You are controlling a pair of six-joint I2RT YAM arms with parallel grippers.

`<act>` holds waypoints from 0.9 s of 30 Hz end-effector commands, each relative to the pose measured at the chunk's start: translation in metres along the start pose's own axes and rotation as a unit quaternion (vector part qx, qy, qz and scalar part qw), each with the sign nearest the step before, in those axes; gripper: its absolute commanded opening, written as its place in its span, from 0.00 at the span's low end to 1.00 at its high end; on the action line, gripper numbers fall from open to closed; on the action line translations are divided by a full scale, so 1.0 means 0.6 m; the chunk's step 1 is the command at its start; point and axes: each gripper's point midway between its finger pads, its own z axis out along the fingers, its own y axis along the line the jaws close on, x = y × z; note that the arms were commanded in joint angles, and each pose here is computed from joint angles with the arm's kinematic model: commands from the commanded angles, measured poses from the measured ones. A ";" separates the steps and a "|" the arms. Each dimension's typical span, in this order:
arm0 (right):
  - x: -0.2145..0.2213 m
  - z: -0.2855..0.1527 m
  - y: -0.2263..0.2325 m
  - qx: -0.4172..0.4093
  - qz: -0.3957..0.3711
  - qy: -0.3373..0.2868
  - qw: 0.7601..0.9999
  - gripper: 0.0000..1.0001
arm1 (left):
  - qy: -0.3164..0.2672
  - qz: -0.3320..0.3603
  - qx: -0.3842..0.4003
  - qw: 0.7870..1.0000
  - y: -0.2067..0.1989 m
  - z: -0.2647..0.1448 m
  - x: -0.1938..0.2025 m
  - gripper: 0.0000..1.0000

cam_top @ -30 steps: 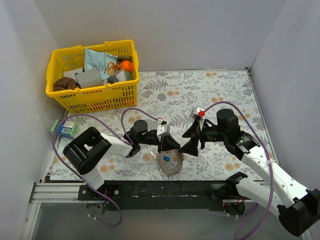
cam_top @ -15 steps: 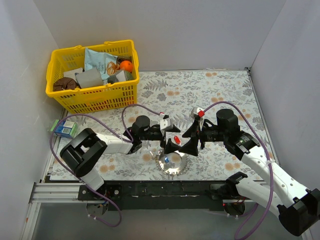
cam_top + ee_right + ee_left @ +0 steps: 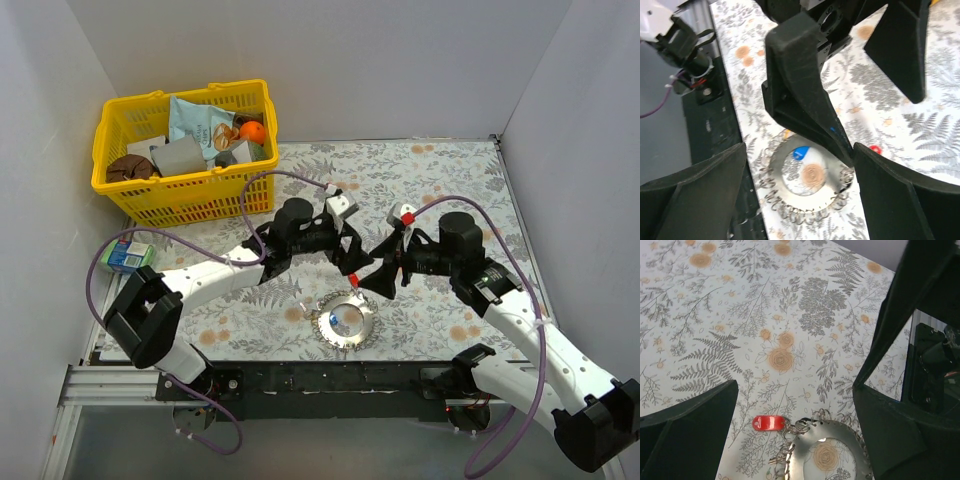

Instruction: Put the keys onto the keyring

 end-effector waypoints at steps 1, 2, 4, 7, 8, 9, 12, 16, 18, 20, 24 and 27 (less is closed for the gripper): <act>-0.011 0.003 0.032 -0.049 0.005 -0.001 0.999 0.93 | 0.054 -0.110 -0.162 0.979 0.088 -0.009 -0.005 0.98; -0.012 0.004 0.030 -0.049 0.007 -0.001 0.999 0.93 | 0.052 -0.116 -0.187 0.974 0.102 -0.013 -0.005 0.98; -0.011 0.006 0.028 -0.047 0.009 0.002 0.999 0.93 | 0.054 -0.133 -0.213 0.967 0.111 -0.022 -0.003 0.98; -0.012 0.008 0.021 -0.036 0.009 0.001 0.999 0.93 | 0.039 -0.149 -0.252 0.955 0.132 -0.040 -0.017 0.98; -0.011 0.009 0.018 -0.033 0.010 0.002 0.999 0.93 | 0.034 -0.156 -0.256 0.953 0.135 -0.044 -0.022 0.98; -0.009 0.010 0.013 -0.025 0.013 0.004 1.000 0.93 | 0.026 -0.157 -0.276 0.948 0.146 -0.053 -0.029 0.98; -0.006 0.010 -0.002 0.000 0.018 0.008 1.000 0.93 | 0.006 -0.181 -0.307 0.934 0.171 -0.081 -0.053 0.98; -0.001 0.009 -0.030 0.052 0.034 0.015 0.998 0.95 | -0.008 -0.244 -0.302 0.922 0.200 -0.124 -0.079 0.98; -0.002 0.005 -0.045 0.080 0.037 0.016 0.996 0.96 | -0.029 -0.258 -0.319 0.911 0.228 -0.160 -0.108 0.98; -0.004 0.001 -0.053 0.097 0.037 0.017 0.994 0.97 | -0.031 -0.268 -0.360 0.893 0.254 -0.198 -0.115 0.98; -0.016 -0.023 -0.091 0.185 0.037 0.003 0.982 0.98 | -0.062 -0.225 -0.402 0.885 0.263 -0.261 -0.197 0.98; -0.028 -0.060 -0.134 0.288 0.051 -0.025 0.956 0.98 | -0.070 -0.196 -0.407 0.890 0.246 -0.289 -0.228 0.98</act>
